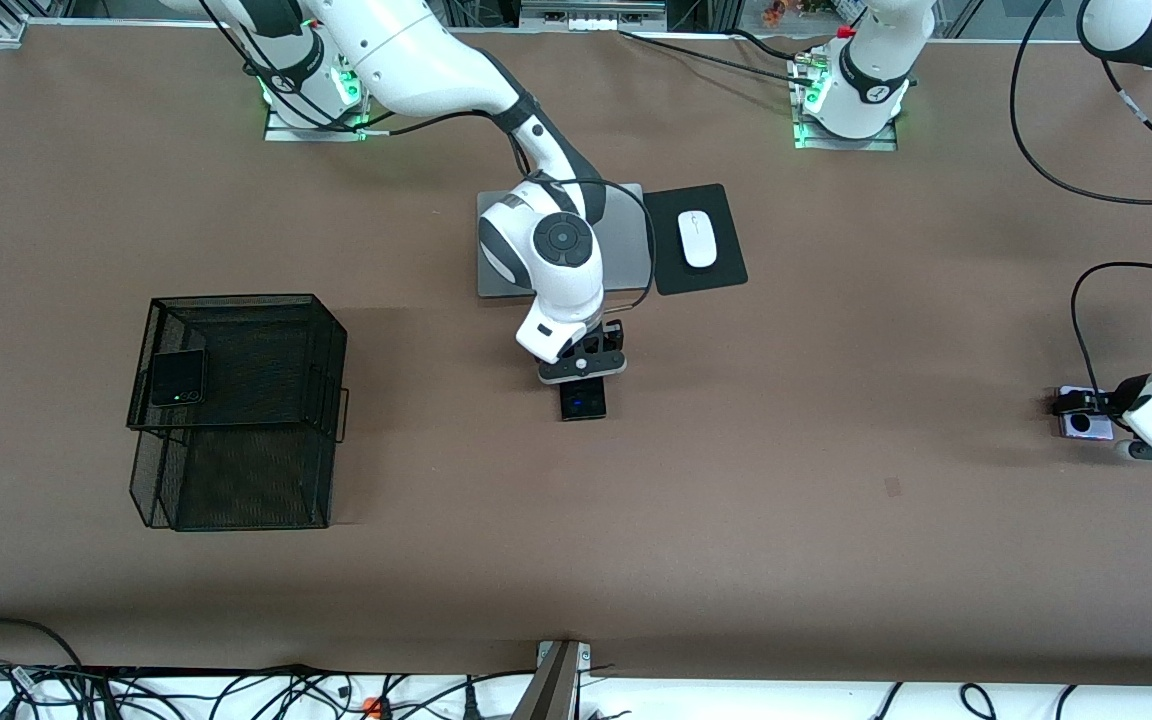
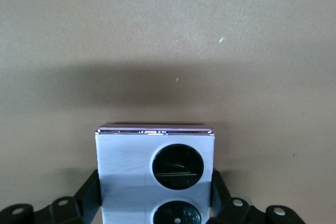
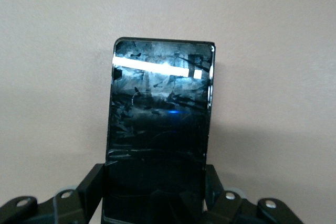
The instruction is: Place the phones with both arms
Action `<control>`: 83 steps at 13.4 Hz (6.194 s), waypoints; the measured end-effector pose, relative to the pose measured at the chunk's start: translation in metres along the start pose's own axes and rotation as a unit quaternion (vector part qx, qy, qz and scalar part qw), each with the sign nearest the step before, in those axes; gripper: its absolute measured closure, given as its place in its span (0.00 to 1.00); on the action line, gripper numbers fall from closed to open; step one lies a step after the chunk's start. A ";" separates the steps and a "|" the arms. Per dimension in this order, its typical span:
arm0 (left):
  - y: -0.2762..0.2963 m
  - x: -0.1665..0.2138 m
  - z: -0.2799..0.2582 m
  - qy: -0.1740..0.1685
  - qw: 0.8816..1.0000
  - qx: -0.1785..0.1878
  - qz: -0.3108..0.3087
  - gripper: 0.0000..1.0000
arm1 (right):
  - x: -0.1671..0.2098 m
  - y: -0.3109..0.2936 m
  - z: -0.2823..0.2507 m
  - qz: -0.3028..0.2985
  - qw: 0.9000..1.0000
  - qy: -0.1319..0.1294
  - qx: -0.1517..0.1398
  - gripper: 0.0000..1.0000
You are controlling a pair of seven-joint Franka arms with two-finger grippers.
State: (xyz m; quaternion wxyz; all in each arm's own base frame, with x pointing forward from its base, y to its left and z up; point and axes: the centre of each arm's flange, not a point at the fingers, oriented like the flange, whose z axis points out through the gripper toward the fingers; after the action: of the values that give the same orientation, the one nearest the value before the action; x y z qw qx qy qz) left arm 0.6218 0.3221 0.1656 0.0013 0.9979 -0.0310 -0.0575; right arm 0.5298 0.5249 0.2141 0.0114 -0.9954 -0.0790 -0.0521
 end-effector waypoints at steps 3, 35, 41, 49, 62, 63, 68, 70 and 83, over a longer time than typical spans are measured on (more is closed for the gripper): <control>0.004 0.003 -0.003 0.003 1.000 -0.001 0.003 0.16 | 0.010 0.001 -0.040 0.005 1.000 -0.019 -0.012 0.21; 0.794 -0.025 -0.042 0.049 0.998 -0.021 -0.036 0.16 | -0.014 0.455 -0.121 0.040 0.997 -0.059 -0.042 0.04; 0.797 -0.019 -0.002 0.057 0.997 -0.036 -0.043 0.16 | 0.011 0.453 -0.166 0.042 0.997 -0.062 -0.035 0.00; 0.805 -0.021 -0.005 0.060 0.997 -0.039 -0.041 0.00 | 0.034 0.451 -0.284 0.050 0.992 -0.110 -0.023 0.00; 0.641 -0.013 -0.301 0.047 0.998 0.038 -0.034 0.00 | 0.057 0.309 -0.187 0.126 0.988 -0.076 -0.039 0.00; 0.617 -0.016 -0.323 0.046 0.997 0.041 -0.035 0.00 | 0.056 0.282 -0.169 0.132 0.988 -0.070 -0.036 0.00; 0.482 -0.034 -0.409 0.044 0.998 0.047 0.002 0.00 | 0.032 0.135 -0.094 0.177 0.983 -0.045 -0.023 0.00; 0.452 -0.049 -0.432 0.048 0.998 0.040 0.006 0.00 | 0.025 0.078 -0.082 0.169 0.985 -0.033 -0.022 0.00; 0.344 -0.116 -0.413 0.072 0.997 0.011 -0.018 0.00 | 0.001 -0.034 0.012 0.157 0.987 0.009 -0.008 0.00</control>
State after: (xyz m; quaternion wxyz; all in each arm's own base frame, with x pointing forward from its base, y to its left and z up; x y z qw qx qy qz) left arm 0.5328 -0.0146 0.5916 -0.0084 0.9998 -0.0133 0.0147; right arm 0.5264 0.5589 0.2031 0.0122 -0.9950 0.0790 -0.0595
